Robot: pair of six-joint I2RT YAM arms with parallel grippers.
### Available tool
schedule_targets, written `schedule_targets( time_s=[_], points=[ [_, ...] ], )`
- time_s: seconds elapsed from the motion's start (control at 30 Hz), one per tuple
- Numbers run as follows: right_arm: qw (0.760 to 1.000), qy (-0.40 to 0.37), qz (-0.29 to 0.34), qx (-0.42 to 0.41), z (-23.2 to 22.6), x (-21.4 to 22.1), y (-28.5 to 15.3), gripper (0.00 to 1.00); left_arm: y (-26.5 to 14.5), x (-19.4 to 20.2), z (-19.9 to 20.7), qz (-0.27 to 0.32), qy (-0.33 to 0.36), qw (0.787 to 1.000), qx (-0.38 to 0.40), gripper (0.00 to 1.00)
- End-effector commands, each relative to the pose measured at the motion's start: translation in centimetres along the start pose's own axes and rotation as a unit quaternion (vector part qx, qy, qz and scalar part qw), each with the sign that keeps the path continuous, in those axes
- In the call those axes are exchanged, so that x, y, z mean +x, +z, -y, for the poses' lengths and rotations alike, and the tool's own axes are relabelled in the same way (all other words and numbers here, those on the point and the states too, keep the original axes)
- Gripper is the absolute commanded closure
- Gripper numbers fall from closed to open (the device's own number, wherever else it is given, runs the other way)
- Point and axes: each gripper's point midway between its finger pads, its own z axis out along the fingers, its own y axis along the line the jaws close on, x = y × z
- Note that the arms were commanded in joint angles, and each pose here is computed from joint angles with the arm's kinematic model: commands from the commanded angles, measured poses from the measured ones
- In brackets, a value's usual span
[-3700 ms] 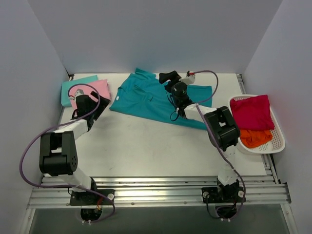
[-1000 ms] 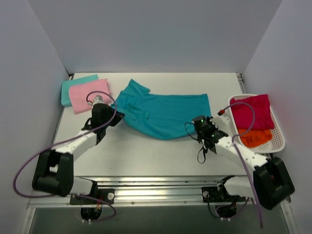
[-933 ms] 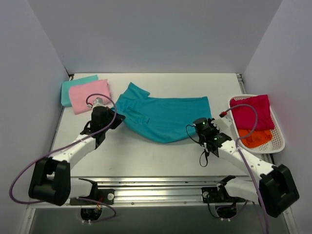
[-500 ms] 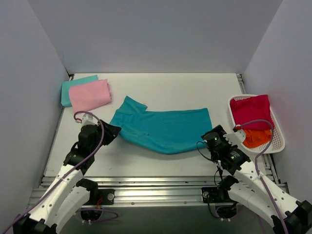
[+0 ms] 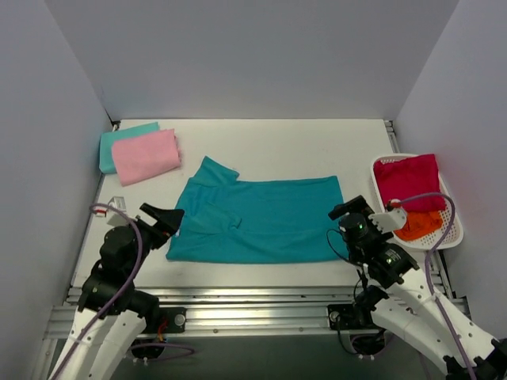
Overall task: Fold and stack the t-shirts
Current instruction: Fold the tshirt
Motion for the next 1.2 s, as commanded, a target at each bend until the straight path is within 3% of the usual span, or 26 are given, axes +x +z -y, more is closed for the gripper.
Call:
schedule_targets(
  time_s=[0.0,0.07,0.13,0.27,0.33,0.5,0.53,0.6,0.63,0.83,1.17],
  points=[
    [0.996,-0.018,0.065,-0.06,-6.2,-3.2,0.5,0.0,3.2,-4.1,3.2,0.08,0.036,0.996,0.024,0.06],
    [0.994,-0.021,0.08,-0.073,-8.7,-4.1,0.8,0.0,6.6,-5.0,3.4,0.095,0.062,0.994,0.004,0.06],
    [0.992,-0.037,0.089,-0.076,-11.4,-4.2,2.2,0.0,8.9,-8.2,7.3,0.139,0.098,0.985,0.04,0.06],
    [0.991,-0.048,0.099,-0.075,-14.2,-4.4,5.2,0.0,19.5,-8.7,6.8,0.082,0.157,0.984,-0.001,0.06],
    [0.993,-0.036,0.095,-0.065,-14.1,-4.6,7.7,0.0,24.5,-9.1,6.9,0.047,0.156,0.986,0.025,0.06],
    [0.994,-0.018,0.092,-0.049,-13.1,-5.0,11.2,0.0,31.9,-9.7,5.5,0.008,0.16,0.986,0.051,0.05],
    [0.995,-0.019,0.091,-0.046,-12.9,-5.0,11.5,0.0,33.8,-8.7,3.1,-0.019,0.154,0.987,0.039,0.05],
    [0.994,-0.016,0.097,-0.039,-12.4,-5.5,12.3,0.0,35.5,-9.5,3.3,-0.029,0.145,0.988,0.046,0.04],
    [0.995,-0.015,0.095,-0.04,-12.4,-5.5,12.6,0.0,36.9,-8.3,1.3,-0.056,0.135,0.988,0.042,0.04],
    [0.995,-0.019,0.093,-0.028,-11.6,-5.9,14.2,0.0,40.3,-5.7,-1.6,-0.102,0.111,0.986,0.068,0.02],
    [0.996,-0.018,0.081,-0.023,-10.7,-5.2,15.9,0.0,40.1,0.2,-4.0,-0.17,0.104,0.975,0.098,0.03]
  ],
)
